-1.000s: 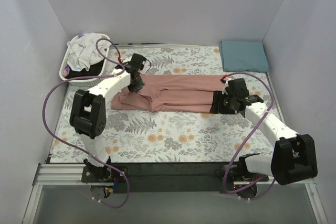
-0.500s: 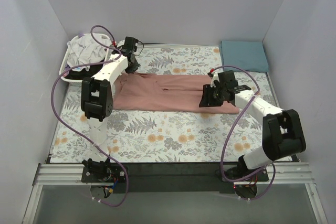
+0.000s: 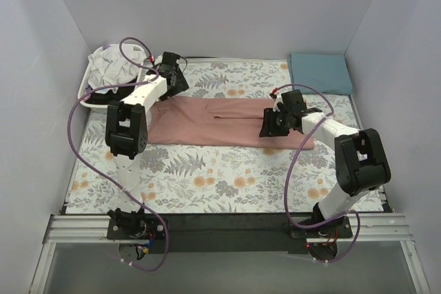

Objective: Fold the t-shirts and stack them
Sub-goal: Fold the tshirt

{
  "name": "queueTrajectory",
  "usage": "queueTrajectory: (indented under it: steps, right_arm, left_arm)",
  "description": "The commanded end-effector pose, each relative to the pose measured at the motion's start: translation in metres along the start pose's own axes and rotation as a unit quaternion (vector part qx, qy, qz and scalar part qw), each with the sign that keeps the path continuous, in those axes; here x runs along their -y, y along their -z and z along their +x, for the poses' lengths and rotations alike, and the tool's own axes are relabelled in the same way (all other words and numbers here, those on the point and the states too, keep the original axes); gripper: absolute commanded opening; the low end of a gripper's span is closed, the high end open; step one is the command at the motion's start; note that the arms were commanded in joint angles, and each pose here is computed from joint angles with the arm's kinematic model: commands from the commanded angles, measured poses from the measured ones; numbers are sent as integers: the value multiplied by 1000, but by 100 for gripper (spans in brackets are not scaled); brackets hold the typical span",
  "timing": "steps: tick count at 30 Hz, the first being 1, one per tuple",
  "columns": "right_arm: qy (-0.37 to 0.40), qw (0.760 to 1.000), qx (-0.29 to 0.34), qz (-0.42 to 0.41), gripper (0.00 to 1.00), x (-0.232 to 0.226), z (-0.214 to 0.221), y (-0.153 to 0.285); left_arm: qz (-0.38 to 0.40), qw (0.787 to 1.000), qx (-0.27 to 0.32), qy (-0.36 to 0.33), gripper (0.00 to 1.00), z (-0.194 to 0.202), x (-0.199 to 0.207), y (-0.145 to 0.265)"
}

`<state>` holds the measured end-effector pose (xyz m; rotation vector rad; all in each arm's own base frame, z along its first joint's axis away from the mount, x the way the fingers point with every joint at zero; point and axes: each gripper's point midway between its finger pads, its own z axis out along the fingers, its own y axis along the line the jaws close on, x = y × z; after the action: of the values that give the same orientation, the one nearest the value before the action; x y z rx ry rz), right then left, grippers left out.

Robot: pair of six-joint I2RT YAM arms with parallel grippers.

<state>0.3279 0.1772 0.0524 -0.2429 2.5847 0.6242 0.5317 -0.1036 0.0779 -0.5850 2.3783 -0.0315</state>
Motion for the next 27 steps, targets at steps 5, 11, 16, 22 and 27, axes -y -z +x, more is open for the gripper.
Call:
queueTrajectory:
  steps: [5, 11, 16, 22, 27]
  right_arm:
    - [-63, 994, 80, 49, 54, 48, -22, 35]
    - [-135, 984, 113, 23, 52, 73, -18, 44]
    - [-177, 977, 118, 28, 51, 94, -5, 43]
    - [-204, 972, 109, 35, 50, 109, 13, 38]
    - [-217, 969, 111, 42, 50, 118, 20, 36]
  left_arm:
    - [15, 997, 58, 39, 71, -34, -22, 78]
    - [-10, 995, 42, 85, 68, 16, -88, 100]
    - [-40, 996, 0, 82, 70, 60, -130, 89]
    - [-48, 994, -30, 93, 72, 86, -146, 76]
    - [-58, 991, -59, 100, 69, 99, -154, 66]
